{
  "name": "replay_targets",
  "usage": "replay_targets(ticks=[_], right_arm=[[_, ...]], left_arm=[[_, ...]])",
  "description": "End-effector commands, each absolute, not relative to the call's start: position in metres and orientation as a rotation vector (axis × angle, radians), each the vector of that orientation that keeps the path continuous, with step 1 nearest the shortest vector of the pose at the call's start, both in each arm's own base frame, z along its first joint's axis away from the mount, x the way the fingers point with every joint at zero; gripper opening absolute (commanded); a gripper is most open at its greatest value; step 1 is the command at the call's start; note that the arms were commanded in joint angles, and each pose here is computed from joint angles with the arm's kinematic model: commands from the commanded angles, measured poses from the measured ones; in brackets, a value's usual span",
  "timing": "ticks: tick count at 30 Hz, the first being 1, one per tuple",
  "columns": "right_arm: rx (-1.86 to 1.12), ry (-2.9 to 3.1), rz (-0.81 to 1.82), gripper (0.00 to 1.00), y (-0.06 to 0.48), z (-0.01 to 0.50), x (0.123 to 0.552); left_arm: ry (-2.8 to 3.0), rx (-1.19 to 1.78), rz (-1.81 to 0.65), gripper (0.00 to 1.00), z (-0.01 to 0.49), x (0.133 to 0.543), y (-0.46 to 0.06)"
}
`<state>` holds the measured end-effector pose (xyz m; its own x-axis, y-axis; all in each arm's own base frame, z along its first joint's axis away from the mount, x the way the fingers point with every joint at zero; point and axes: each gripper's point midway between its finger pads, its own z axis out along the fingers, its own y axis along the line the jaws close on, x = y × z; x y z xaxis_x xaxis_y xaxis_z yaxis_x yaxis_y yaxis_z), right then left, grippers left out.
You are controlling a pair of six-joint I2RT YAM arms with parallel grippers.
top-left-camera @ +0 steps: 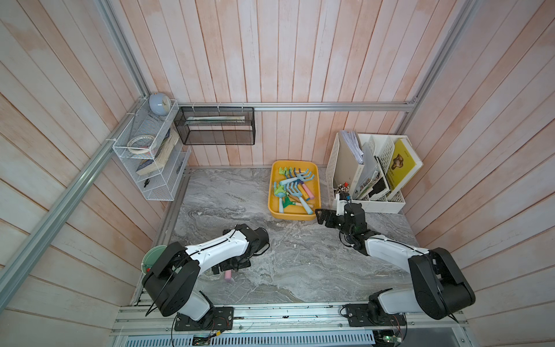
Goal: Take the hand rake out of the storage box
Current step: Place the rake at the center of the board, then pick up the rake from the storage box.
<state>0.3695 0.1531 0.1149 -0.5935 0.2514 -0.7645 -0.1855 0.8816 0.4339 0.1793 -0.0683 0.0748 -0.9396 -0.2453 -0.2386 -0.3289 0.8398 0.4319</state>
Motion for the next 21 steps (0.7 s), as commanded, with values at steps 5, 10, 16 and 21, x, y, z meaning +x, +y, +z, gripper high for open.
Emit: replay_targets(ticks=[5, 10, 16, 21], right_arm=[[0.086, 2.117, 0.620, 0.98, 0.151, 0.123, 0.364], [0.131, 2.114, 0.566, 0.98, 0.140, 0.130, 0.357], [0.206, 2.109, 0.496, 0.98, 0.122, 0.132, 0.349], [0.236, 2.133, 0.463, 0.98, 0.116, 0.123, 0.346]], left_arm=[[2.596, -0.273, 0.418, 1.00, 0.144, 0.266, -0.115], [2.382, -0.213, -0.260, 1.00, 0.171, 0.347, -0.193], [2.301, -0.167, -0.480, 1.00, 0.187, 0.408, -0.262], [2.317, -0.146, -0.581, 1.00, 0.162, 0.443, -0.320]])
